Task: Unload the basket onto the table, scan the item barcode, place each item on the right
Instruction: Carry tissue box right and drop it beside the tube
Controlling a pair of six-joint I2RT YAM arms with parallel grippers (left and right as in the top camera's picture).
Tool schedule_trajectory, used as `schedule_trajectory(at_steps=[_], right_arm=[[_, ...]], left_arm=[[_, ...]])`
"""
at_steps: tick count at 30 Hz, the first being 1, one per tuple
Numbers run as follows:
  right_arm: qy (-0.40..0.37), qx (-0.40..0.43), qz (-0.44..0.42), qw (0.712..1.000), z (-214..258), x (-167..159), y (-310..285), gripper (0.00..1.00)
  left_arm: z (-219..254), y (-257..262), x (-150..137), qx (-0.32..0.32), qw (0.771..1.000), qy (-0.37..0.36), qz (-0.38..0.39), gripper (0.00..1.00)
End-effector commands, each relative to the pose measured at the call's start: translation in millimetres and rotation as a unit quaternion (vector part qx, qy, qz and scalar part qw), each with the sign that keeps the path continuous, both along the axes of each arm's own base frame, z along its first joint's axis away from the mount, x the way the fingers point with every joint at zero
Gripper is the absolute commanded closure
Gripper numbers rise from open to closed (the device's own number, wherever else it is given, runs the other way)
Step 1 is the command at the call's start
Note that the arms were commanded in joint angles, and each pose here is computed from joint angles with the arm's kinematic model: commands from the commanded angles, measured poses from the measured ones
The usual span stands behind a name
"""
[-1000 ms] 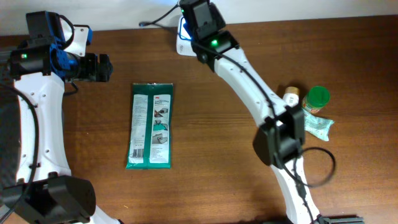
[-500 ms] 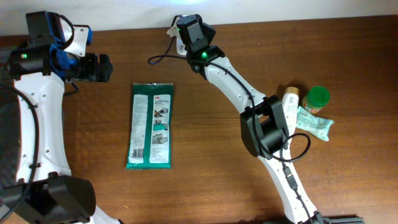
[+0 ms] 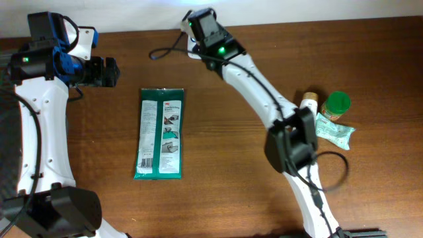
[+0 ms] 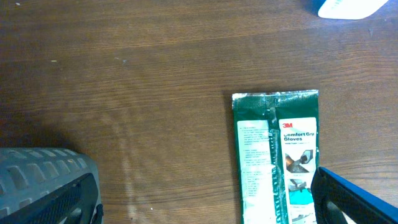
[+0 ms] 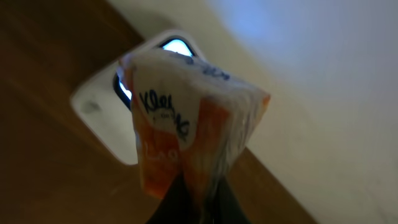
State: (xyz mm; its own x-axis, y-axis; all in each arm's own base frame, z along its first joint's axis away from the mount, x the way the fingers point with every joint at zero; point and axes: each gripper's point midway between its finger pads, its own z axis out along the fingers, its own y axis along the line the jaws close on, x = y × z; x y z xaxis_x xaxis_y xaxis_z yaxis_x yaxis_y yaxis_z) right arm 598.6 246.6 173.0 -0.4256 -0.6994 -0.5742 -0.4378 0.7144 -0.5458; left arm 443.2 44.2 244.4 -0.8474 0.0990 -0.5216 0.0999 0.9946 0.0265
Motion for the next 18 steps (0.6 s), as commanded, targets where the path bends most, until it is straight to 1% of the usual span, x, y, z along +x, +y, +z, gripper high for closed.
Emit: schedule_trajectory(at_steps=[1,2,4,5,7,9,11,13,18], right_arm=[[0.050,0.204,-0.040,0.977,75,-40,-7,0.96],[0.078,0.229,-0.057,0.969,76,-52,-14,0.96],[0.157,0.281,-0.112,0.940,78,-85,-36,0.96],[0.187,0.292,-0.128,0.929,77,-98,-45,0.96],[0.267,0.301,-0.171,0.899,70,-134,-72,0.96],[0.319,0.287,-0.230,0.874,55,-157,-103,0.96],[0.365,0.264,-0.282,0.847,30,-173,-130,0.96],[0.398,0.251,-0.318,0.823,-1,-181,-151,0.96],[0.440,0.238,-0.374,0.781,-75,-196,-186,0.96]], left_arm=[[11,-1,-2,0.001,1.000,-0.015,-0.007,0.01],[11,-1,-2,0.001,1.000,-0.015,-0.007,0.01],[11,-1,-2,0.001,1.000,-0.015,-0.007,0.01],[11,-1,-2,0.001,1.000,-0.015,-0.007,0.01],[11,-1,-2,0.001,1.000,-0.015,-0.007,0.01],[11,-1,-2,0.001,1.000,-0.015,-0.007,0.01],[11,-1,-2,0.001,1.000,-0.015,-0.007,0.01],[11,-1,-2,0.001,1.000,-0.015,-0.007,0.01],[11,-1,-2,0.001,1.000,-0.015,-0.007,0.01]])
